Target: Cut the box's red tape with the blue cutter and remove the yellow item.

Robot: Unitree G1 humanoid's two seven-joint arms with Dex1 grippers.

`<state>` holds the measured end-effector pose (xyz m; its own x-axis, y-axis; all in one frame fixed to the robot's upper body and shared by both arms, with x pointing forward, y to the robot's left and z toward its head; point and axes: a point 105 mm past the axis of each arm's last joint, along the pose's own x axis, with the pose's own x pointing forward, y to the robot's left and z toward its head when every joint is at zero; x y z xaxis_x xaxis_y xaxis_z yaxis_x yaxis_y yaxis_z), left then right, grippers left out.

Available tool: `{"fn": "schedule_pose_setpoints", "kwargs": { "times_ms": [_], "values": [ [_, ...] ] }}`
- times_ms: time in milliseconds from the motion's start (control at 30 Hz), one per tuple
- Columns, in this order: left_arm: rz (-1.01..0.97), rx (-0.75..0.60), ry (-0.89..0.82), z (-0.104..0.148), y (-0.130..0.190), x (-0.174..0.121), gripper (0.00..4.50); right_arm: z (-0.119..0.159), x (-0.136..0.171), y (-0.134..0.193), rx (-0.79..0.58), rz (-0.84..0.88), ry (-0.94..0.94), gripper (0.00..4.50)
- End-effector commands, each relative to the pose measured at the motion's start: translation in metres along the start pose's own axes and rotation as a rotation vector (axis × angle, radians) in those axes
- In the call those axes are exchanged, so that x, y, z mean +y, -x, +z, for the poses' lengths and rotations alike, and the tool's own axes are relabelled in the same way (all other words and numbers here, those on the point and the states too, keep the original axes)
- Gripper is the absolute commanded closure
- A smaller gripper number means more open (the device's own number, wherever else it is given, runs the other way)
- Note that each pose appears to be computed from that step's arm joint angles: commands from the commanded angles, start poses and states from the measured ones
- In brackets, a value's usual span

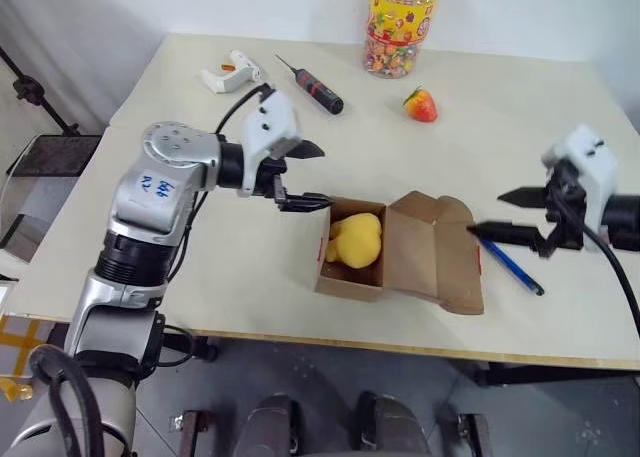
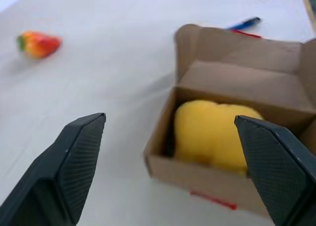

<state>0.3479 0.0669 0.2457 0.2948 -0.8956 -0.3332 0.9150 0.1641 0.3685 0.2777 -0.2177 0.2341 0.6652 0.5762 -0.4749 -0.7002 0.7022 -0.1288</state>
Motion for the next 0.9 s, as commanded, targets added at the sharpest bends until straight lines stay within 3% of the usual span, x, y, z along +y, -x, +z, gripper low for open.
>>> {"fn": "schedule_pose_setpoints", "kwargs": {
  "times_ms": [33, 200, 300, 433, 800, 900],
  "values": [
    [-0.117, 0.017, -0.068, 0.003, -0.018, -0.017, 0.05, 0.021, 0.007, 0.012, -0.1, -0.016, 0.114, 0.0],
    [-0.302, 0.135, -0.125, -0.025, -0.041, -0.042, 0.05, 0.012, 0.012, 0.014, -0.117, -0.059, 0.097, 0.0],
    [-0.333, 0.191, -0.149, -0.04, -0.05, -0.042, 0.05, 0.007, 0.015, 0.015, -0.119, -0.08, 0.085, 0.0],
    [-0.321, 0.202, -0.173, -0.047, -0.063, -0.033, 0.91, 0.005, 0.018, 0.018, -0.126, -0.106, 0.077, 0.0],
    [-0.291, 0.072, -0.141, -0.027, -0.059, -0.025, 4.31, 0.002, 0.02, 0.022, -0.125, -0.123, 0.077, 0.0],
    [-0.273, -0.04, -0.104, -0.008, -0.052, -0.026, 4.46, 0.007, 0.022, 0.023, -0.16, -0.1, 0.101, 0.0]
  ]
}}
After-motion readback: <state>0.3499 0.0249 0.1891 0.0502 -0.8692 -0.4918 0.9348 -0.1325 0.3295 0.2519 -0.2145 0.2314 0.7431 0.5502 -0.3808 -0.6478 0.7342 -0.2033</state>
